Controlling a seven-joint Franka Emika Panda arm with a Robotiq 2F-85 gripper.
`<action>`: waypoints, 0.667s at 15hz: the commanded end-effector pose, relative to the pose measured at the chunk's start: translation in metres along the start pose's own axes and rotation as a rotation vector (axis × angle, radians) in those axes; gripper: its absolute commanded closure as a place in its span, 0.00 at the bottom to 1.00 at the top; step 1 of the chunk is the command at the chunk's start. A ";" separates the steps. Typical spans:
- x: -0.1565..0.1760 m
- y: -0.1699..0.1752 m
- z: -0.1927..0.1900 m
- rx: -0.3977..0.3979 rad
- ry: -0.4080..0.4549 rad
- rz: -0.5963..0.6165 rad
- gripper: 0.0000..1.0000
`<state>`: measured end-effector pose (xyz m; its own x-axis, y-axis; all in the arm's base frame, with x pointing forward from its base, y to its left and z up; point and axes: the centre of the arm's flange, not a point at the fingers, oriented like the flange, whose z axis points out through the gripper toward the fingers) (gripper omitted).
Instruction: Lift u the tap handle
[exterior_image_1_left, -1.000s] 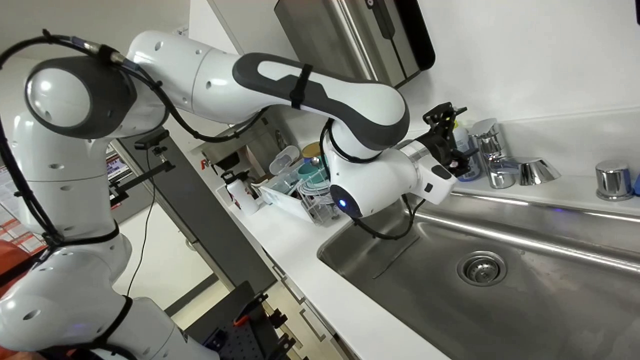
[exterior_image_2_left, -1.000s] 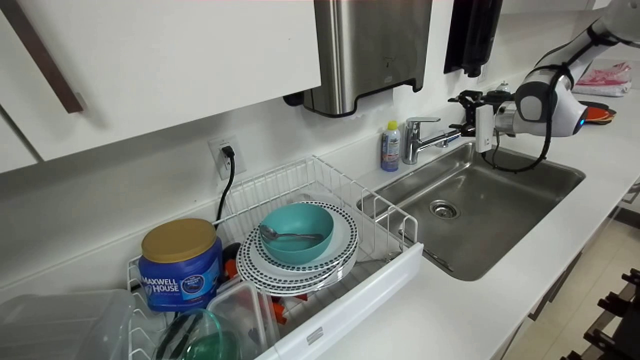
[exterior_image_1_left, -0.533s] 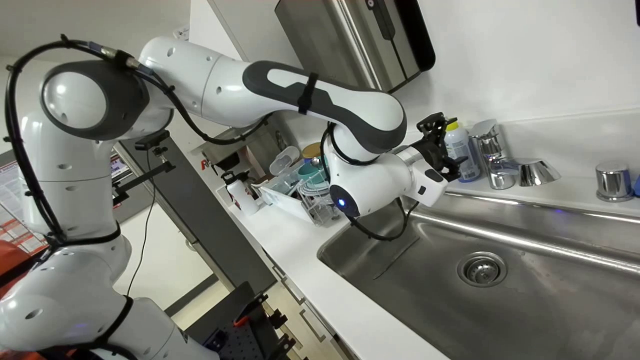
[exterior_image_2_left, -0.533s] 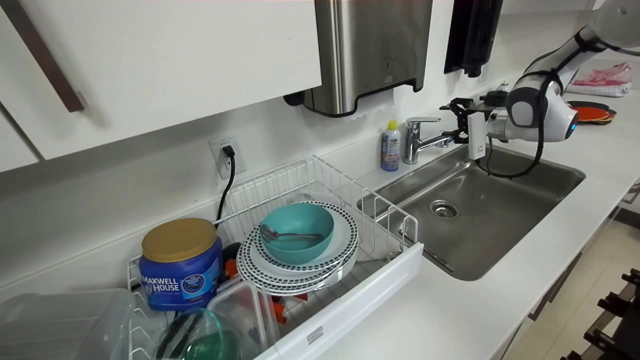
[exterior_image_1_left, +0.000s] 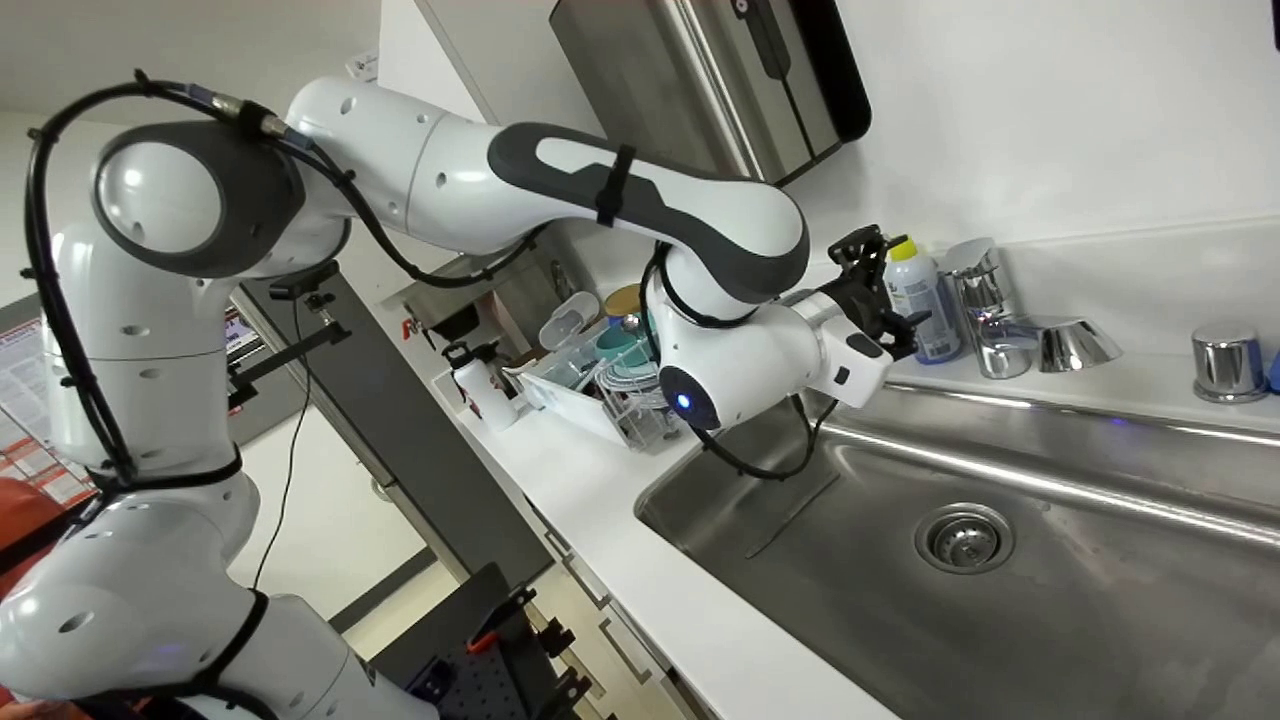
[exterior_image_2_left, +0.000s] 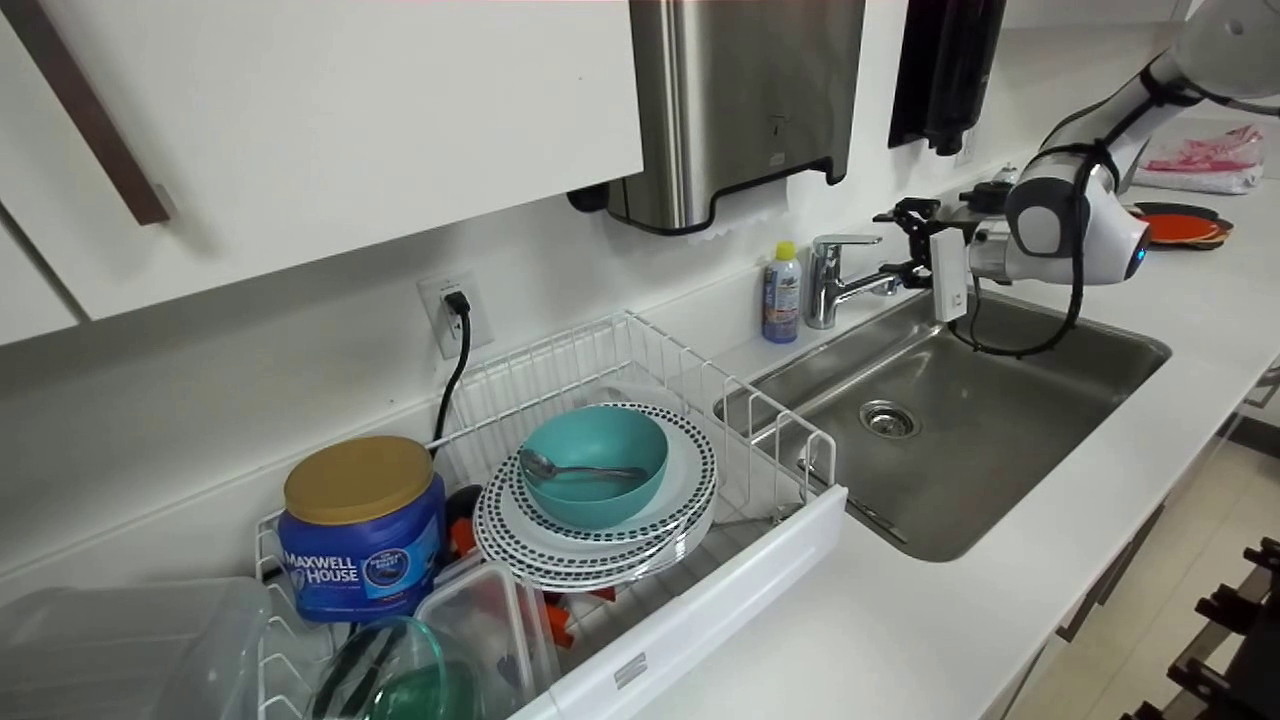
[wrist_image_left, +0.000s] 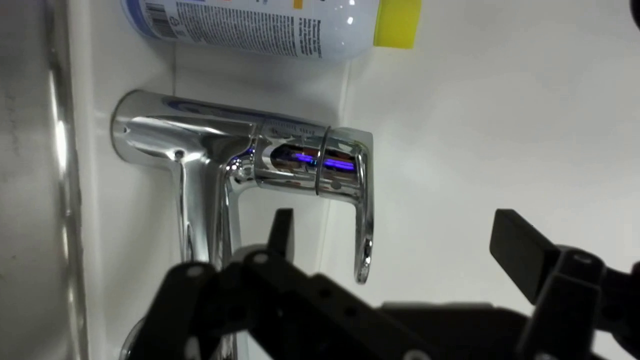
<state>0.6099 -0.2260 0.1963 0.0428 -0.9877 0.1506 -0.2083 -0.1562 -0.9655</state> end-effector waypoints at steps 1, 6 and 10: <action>-0.007 -0.013 0.004 0.025 0.001 -0.048 0.00; 0.003 -0.021 0.010 0.037 0.020 -0.087 0.00; 0.008 -0.027 0.018 0.045 0.021 -0.099 0.00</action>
<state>0.6237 -0.2321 0.2146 0.0458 -0.9731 0.2259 -0.1653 -0.2304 -0.9589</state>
